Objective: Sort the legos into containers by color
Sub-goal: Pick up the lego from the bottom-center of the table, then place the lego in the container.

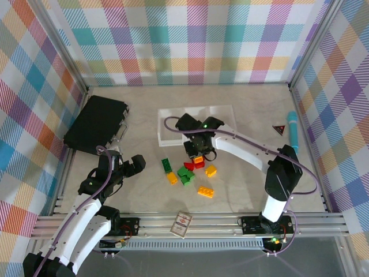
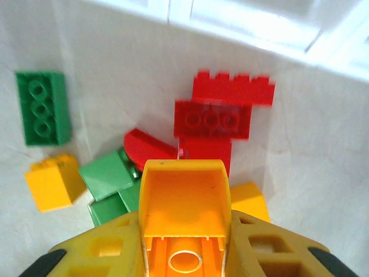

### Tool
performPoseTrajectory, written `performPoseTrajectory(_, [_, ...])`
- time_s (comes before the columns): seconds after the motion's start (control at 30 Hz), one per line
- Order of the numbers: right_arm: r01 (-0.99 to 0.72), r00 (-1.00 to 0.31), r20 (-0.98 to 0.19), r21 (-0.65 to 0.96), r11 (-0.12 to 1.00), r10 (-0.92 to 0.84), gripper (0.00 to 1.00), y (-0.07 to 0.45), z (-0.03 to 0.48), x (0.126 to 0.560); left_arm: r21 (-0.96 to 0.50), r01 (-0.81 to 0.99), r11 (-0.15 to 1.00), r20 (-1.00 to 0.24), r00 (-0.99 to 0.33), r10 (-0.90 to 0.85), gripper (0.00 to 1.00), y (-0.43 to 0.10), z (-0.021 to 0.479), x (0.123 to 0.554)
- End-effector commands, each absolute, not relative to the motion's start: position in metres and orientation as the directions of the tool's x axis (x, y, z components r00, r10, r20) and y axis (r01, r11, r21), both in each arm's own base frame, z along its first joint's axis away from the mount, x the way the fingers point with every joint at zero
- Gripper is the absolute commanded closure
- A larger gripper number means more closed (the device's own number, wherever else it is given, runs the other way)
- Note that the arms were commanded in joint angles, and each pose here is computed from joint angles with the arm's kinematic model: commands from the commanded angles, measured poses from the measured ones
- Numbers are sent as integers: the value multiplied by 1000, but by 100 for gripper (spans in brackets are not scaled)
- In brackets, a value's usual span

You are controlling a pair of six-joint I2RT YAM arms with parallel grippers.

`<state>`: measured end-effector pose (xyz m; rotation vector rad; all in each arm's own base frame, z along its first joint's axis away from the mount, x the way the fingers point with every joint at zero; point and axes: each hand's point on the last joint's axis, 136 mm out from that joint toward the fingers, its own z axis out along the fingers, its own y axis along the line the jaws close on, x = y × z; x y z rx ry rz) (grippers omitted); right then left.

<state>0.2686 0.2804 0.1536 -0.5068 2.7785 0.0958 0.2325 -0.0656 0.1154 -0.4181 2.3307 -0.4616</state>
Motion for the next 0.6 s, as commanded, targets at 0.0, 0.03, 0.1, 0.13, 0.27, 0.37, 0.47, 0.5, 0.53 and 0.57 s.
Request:
performPoseTrajectory(0.0, [-364,-869,-352,-18,931,-347,71,271,166,304,-453,-136,881,-591,-693,-412,0,-71,121,232])
performPoseTrajectory(0.03, [-366,-866,-363,-6,930,-343,71,274,168,316,-453,-137,881,-590,-695,-412,0,-71,121,232])
performPoseTrajectory(0.1, [-361,-861,-386,2,933,-332,72,275,172,339,-455,-138,880,-584,-699,-412,0,-71,120,231])
performPoseTrajectory(0.13, [-362,-856,-398,4,932,-330,72,276,174,350,-457,-138,879,-581,-701,-413,0,-72,119,231])
performPoseTrajectory(0.27, [-369,-845,-425,22,929,-325,73,281,174,389,-470,-141,871,-568,-707,-421,0,-74,118,229])
performPoseTrajectory(0.37, [-368,-845,-427,28,929,-321,73,282,165,412,-473,-141,870,-566,-707,-423,0,-74,119,228])
performPoseTrajectory(0.47, [-376,-841,-437,44,926,-321,73,288,157,430,-474,-140,869,-569,-704,-424,0,-74,121,229])
performPoseTrajectory(0.5, [-377,-841,-438,50,925,-319,73,290,152,435,-475,-141,868,-569,-704,-425,0,-74,121,229])
performPoseTrajectory(0.53, [-380,-840,-438,53,924,-320,73,292,149,439,-475,-141,868,-569,-704,-426,0,-74,122,229])
performPoseTrajectory(0.57, [-379,-843,-434,57,924,-319,73,293,144,443,-475,-142,869,-568,-704,-426,0,-74,122,229])
